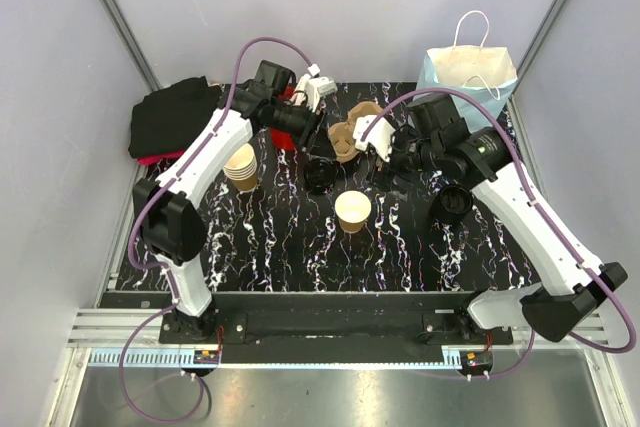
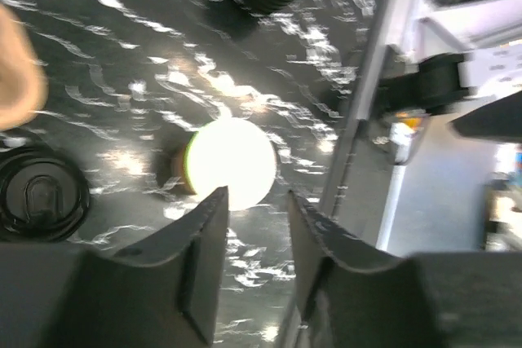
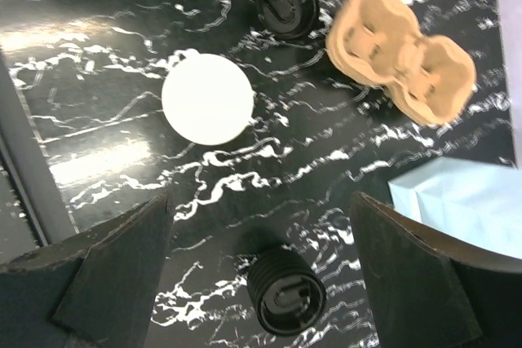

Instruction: Pack the takeout coffee

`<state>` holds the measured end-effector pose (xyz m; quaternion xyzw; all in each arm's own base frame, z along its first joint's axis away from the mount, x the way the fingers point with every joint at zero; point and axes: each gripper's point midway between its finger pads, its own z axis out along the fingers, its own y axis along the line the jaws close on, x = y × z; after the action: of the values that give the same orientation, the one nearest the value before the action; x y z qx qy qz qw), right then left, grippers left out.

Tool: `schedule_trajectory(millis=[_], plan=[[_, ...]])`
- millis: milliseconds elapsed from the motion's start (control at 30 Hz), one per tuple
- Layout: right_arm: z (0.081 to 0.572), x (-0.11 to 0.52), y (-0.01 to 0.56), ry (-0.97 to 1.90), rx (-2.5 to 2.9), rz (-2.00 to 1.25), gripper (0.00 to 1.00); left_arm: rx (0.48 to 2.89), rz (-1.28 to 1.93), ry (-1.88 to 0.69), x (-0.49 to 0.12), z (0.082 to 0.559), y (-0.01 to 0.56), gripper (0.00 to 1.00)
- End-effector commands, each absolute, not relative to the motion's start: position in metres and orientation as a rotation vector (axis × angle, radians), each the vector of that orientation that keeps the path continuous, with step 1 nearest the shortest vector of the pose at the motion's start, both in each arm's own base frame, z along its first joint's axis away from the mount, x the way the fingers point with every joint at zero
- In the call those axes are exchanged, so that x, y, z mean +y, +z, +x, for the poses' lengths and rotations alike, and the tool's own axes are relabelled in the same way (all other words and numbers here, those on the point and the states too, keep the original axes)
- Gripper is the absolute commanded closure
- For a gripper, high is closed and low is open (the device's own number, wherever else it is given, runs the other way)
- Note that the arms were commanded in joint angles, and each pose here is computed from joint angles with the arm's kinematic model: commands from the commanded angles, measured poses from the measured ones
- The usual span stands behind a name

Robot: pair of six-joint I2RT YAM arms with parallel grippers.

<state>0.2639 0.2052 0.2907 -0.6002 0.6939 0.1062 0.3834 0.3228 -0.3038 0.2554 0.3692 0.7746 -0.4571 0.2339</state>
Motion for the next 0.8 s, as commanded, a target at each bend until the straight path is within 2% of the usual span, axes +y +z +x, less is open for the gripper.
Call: schedule_trajectory(millis=[0, 100, 133, 233, 600, 767], plan=[[0.275, 0.197, 0.329, 0.178, 1.704, -1.375, 0.07, 2.036, 1.119, -0.940, -0.278, 0.342, 0.259, 0.49], [0.273, 0.195, 0.340, 0.212, 1.705, -1.315, 0.06, 2.042, 1.168, -0.751, -0.257, 0.350, 0.239, 0.41], [0.273, 0.194, 0.342, 0.215, 1.708, -1.298, 0.06, 2.080, 1.179, -0.704, -0.250, 0.348, 0.221, 0.36], [0.279, 0.192, 0.347, 0.196, 1.710, -1.270, 0.06, 2.067, 1.207, -0.612, -0.242, 0.352, 0.202, 0.32], [0.286, 0.185, 0.363, 0.225, 1.714, -1.194, 0.07, 1.975, 1.484, -0.300, -0.261, 0.352, 0.120, 0.29], [0.286, 0.179, 0.368, 0.223, 1.716, -1.173, 0.07, 2.037, 1.460, -0.290, -0.270, 0.369, 0.091, 0.28]])
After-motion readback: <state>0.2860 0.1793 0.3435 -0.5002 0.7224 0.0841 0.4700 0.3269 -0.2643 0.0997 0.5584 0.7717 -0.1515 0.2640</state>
